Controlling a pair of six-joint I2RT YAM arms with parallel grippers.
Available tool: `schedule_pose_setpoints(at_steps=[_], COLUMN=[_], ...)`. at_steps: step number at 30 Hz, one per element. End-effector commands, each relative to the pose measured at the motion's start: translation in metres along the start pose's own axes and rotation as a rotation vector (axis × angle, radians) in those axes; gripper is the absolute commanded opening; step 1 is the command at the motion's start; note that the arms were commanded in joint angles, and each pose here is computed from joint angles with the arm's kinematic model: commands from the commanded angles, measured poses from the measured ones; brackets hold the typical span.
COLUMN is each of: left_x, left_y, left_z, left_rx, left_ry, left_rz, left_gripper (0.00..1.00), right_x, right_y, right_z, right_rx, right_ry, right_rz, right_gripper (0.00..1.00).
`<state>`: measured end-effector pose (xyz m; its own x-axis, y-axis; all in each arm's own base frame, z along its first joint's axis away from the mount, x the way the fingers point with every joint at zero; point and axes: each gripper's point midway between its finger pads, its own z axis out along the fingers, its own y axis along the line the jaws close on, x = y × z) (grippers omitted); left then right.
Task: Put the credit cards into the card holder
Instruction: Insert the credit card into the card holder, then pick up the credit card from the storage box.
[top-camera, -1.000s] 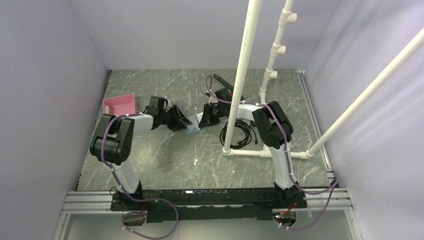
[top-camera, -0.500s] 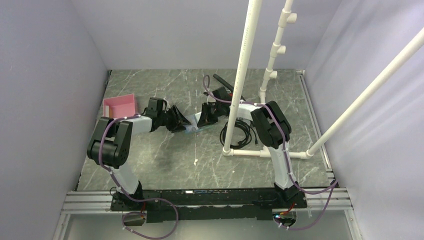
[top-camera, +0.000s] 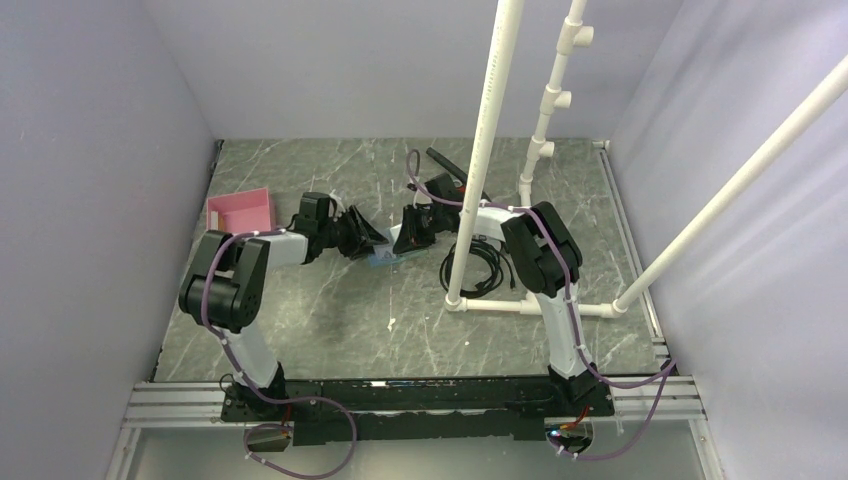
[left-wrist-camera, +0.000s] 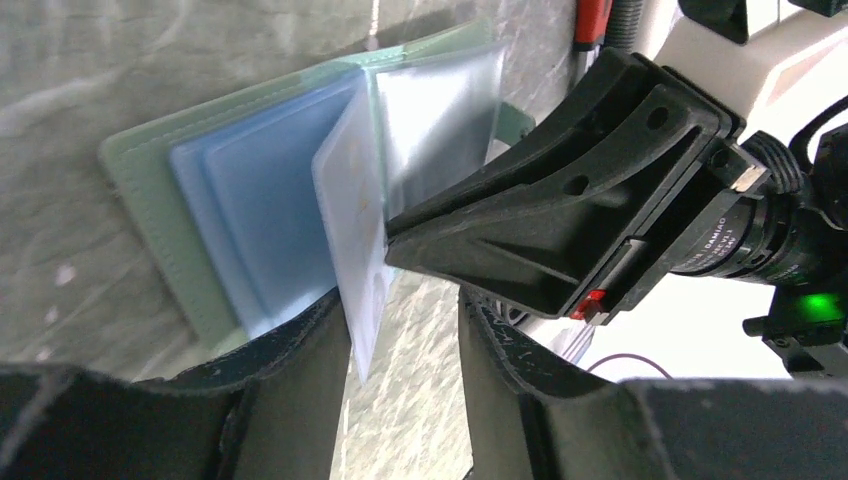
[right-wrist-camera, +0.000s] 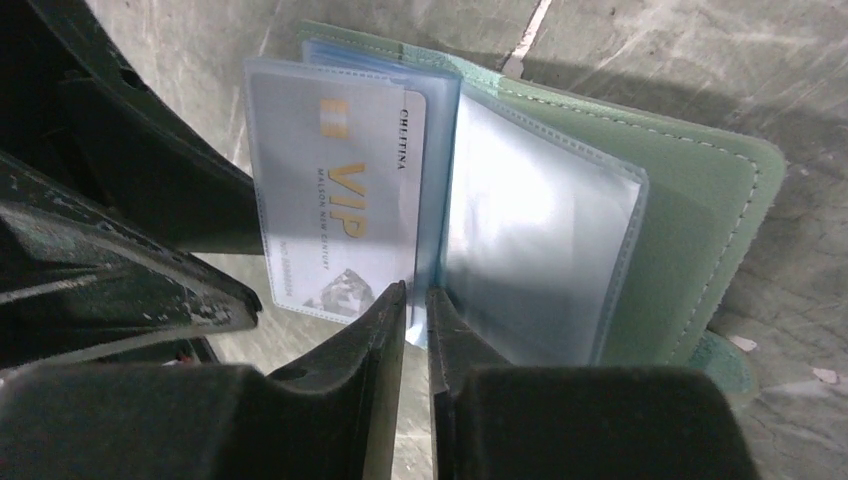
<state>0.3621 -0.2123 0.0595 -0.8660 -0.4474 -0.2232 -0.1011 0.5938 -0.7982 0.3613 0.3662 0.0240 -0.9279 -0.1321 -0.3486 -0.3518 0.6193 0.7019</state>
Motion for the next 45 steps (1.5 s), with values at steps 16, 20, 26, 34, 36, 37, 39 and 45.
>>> schedule_pose_setpoints(at_steps=[16, 20, 26, 34, 36, 37, 39, 45], left_x=[-0.008, 0.007, -0.04, -0.075, -0.088, -0.095, -0.111, -0.157], left_y=[-0.075, -0.096, -0.063, 0.01, 0.033, 0.046, 0.064, 0.096], left_z=[0.058, 0.071, -0.027, -0.177, -0.209, -0.226, -0.254, -0.281], left_rx=[0.164, 0.215, 0.061, -0.329, -0.482, -0.565, -0.7, -0.94], left_ry=[0.054, 0.114, -0.005, -0.107, -0.192, -0.231, -0.293, -0.343], left_rz=[0.099, 0.105, 0.129, 0.238, 0.249, 0.247, 0.238, 0.239], left_gripper=[0.53, 0.53, 0.62, 0.8, 0.83, 0.84, 0.83, 0.99], right_x=[-0.045, -0.048, -0.036, -0.034, -0.031, -0.029, -0.029, -0.026], right_y=[-0.005, -0.026, -0.043, -0.019, -0.017, -0.017, -0.016, -0.008], right_z=[-0.107, -0.13, -0.141, -0.127, -0.121, -0.118, -0.118, -0.116], right_rx=[-0.068, 0.017, 0.111, 0.07, 0.074, 0.073, 0.062, 0.006], right_ry=[-0.264, -0.333, -0.356, -0.374, -0.364, -0.362, -0.364, -0.355], right_rz=[0.142, 0.133, 0.1, 0.013, -0.007, -0.01, -0.016, -0.024], right_gripper=[0.34, 0.35, 0.36, 0.42, 0.42, 0.42, 0.42, 0.42])
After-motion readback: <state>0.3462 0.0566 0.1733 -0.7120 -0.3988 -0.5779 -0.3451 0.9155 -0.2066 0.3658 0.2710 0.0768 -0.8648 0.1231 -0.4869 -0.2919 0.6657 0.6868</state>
